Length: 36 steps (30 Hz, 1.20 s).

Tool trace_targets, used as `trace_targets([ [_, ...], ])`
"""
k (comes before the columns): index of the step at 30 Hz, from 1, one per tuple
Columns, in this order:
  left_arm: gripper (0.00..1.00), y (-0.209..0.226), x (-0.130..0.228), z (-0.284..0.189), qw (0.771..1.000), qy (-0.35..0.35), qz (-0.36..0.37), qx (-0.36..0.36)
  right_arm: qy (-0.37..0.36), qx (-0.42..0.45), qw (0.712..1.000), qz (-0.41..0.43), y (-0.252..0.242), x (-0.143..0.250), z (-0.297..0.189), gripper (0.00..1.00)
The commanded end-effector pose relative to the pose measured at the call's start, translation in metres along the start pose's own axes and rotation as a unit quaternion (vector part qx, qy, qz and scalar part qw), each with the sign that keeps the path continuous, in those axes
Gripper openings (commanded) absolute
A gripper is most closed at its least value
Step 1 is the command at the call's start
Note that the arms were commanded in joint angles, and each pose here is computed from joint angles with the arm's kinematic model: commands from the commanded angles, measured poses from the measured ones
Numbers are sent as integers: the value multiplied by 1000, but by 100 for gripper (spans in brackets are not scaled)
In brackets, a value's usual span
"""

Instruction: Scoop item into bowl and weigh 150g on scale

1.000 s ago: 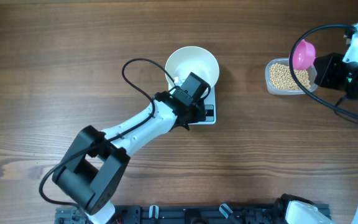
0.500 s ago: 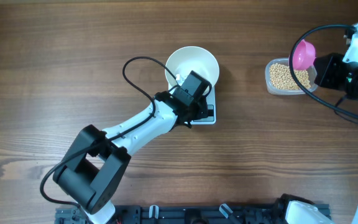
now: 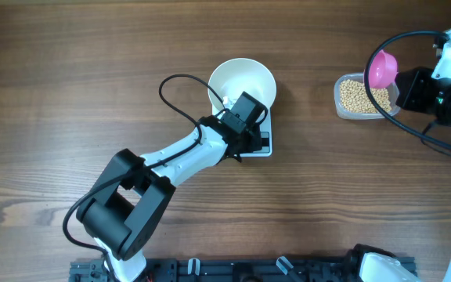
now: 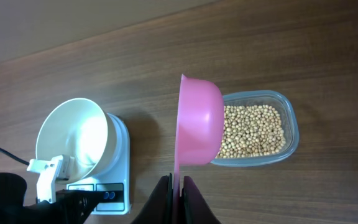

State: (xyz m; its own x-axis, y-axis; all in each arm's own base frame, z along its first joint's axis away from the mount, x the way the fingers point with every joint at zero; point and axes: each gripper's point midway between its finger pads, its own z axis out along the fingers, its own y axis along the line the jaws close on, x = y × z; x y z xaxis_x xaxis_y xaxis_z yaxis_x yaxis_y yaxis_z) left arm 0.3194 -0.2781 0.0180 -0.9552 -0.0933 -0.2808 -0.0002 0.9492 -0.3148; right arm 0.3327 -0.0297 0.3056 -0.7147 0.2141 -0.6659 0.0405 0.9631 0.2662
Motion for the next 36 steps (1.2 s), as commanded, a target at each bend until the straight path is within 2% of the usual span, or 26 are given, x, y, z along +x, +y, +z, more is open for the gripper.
trace_targets([
  [1,4,7,-2,5,1000,-9,2,-19,-8,-5,1000,-15,4,-1,-5,4],
  [16,4,14,0,4,999,-9,3,-38,-4,6,1000,-13,0,1,-5,4],
  [36,4,10,4,5,1000,2,2,-27,-1,6,1000,-11,0,3,-5,4],
])
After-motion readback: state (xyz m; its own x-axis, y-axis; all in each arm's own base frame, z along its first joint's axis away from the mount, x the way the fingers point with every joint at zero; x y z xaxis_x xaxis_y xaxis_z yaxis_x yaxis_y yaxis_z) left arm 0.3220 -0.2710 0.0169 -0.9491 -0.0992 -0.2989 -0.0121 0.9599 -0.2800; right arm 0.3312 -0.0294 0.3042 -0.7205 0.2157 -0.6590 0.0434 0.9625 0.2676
